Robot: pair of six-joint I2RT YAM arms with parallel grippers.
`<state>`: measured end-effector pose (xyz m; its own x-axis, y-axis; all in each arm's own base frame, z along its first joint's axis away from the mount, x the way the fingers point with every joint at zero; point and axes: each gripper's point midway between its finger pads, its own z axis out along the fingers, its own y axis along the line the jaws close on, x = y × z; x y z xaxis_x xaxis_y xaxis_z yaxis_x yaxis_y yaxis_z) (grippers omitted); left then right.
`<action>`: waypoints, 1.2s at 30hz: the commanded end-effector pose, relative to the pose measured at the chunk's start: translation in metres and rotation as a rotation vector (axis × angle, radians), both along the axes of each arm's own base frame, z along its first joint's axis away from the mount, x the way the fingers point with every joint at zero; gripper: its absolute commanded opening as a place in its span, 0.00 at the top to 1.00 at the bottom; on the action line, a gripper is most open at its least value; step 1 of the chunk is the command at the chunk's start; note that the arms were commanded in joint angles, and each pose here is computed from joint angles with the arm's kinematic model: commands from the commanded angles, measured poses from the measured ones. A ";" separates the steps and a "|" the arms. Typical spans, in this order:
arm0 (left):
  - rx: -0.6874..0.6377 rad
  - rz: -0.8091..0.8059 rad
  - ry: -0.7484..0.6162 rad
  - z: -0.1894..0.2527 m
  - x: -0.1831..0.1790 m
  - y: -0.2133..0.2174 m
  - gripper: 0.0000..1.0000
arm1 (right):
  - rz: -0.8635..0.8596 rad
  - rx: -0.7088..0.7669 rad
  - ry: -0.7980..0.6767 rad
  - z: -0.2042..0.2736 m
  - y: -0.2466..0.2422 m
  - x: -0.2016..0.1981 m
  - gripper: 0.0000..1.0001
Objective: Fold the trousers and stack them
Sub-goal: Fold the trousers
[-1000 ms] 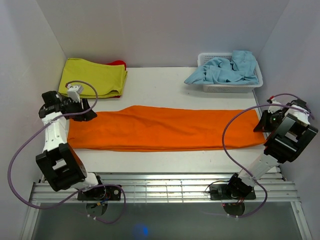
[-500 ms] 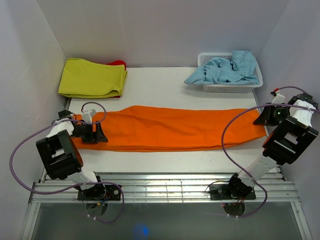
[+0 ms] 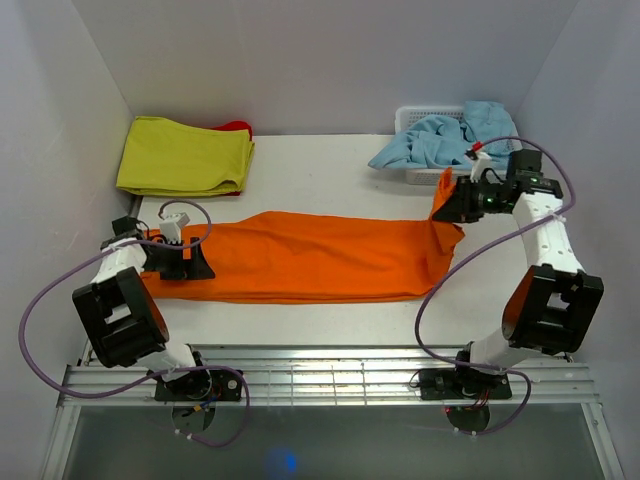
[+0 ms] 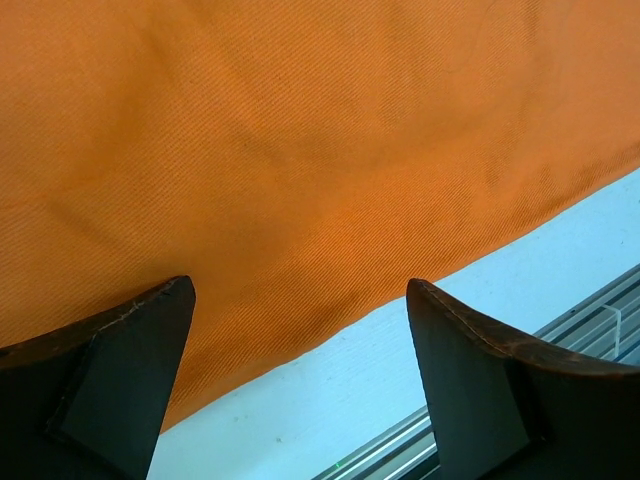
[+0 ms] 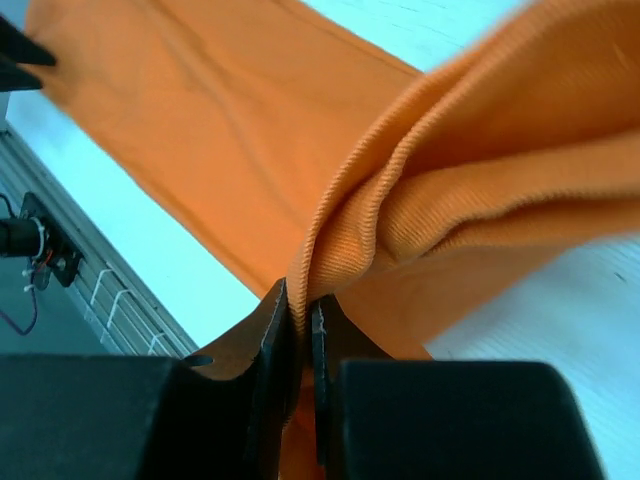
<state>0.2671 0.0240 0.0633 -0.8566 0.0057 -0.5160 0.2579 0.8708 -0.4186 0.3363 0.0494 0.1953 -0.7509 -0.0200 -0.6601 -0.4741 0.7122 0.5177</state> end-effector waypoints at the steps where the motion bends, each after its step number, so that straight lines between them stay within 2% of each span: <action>1: -0.003 0.000 -0.009 -0.005 0.001 0.000 0.02 | 0.074 0.076 -0.074 0.025 0.058 0.005 0.92; 6: 0.009 0.008 0.020 -0.017 -0.002 0.002 0.02 | 0.232 0.084 -0.090 0.007 0.142 -0.001 0.92; 9: 0.021 0.014 0.042 -0.026 -0.004 0.006 0.02 | 0.273 0.106 -0.030 -0.010 0.182 -0.007 0.92; 13: 0.018 0.021 0.058 -0.030 -0.003 0.007 0.02 | 0.279 0.138 -0.031 -0.024 0.230 0.004 0.92; 15: 0.011 0.021 0.068 -0.032 -0.003 0.006 0.02 | 0.288 0.164 0.032 -0.036 0.258 -0.003 0.92; 21: 0.013 0.020 0.077 -0.035 -0.002 0.008 0.02 | 0.312 0.168 0.076 -0.064 0.319 -0.013 0.92; 28: 0.014 0.013 0.081 -0.038 -0.004 0.007 0.02 | 0.347 0.149 0.136 -0.089 0.350 -0.033 0.92; 36: 0.020 0.010 0.084 -0.041 -0.007 0.007 0.02 | 0.326 0.159 0.145 -0.079 0.362 -0.046 0.92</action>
<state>0.2647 0.0252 0.0383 -0.8896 -0.0212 -0.4563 0.2100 0.8681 -0.4498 0.2838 0.3899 0.0779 -0.8400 -0.2334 -0.4898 -0.5356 0.5004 0.6802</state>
